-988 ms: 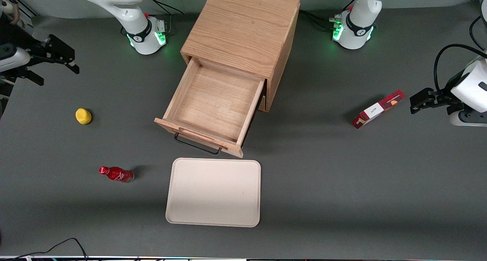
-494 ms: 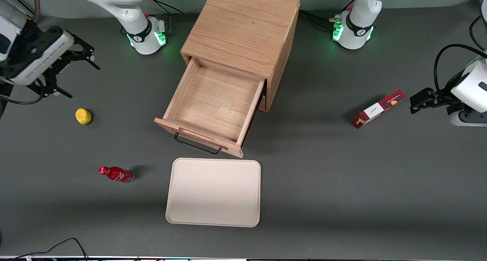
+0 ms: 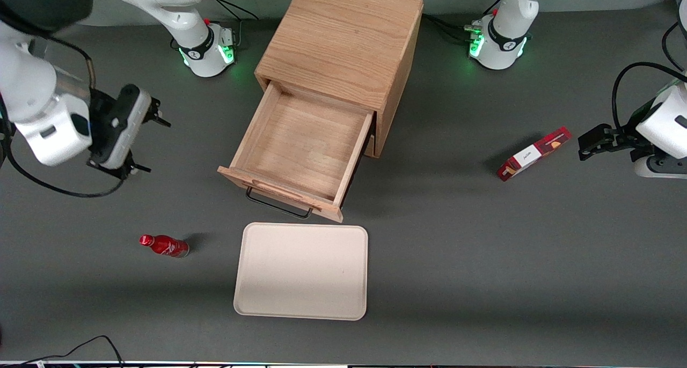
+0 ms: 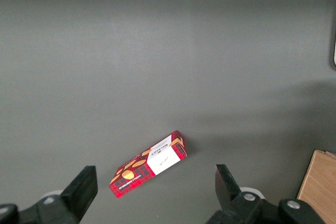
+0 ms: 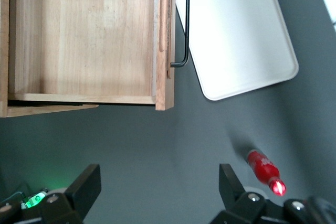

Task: Close top drawer
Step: 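Move the right gripper down toward the open drawer's front panel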

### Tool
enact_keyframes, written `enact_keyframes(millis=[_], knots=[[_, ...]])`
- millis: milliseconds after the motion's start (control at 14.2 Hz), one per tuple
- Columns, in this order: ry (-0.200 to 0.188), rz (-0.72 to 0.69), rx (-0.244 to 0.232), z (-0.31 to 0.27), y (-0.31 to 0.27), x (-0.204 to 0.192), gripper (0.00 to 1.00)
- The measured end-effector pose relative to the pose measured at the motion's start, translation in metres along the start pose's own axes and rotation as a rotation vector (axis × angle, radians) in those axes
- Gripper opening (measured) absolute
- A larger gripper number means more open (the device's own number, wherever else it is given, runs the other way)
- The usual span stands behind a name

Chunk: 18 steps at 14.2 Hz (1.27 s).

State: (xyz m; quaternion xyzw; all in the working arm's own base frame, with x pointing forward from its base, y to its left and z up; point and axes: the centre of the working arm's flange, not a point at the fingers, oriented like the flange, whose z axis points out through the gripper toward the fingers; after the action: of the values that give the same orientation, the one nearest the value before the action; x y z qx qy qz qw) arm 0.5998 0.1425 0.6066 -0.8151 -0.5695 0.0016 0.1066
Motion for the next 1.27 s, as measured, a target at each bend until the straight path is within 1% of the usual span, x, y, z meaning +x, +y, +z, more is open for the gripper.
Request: enact_keyframes(millis=[282,494,635,776,1129,1270], knots=[[0.007,0.004,0.082,0.038,0.047,0.006,1.00],[0.003,0.026,0.114,0.059,0.059,0.012,1.00],[-0.001,0.042,0.129,0.065,0.059,0.018,1.00],[0.002,0.093,0.138,0.072,0.062,0.027,1.00],[0.046,0.182,0.132,0.106,0.088,0.048,1.00],[0.054,0.195,0.133,0.121,0.089,0.062,1.00]])
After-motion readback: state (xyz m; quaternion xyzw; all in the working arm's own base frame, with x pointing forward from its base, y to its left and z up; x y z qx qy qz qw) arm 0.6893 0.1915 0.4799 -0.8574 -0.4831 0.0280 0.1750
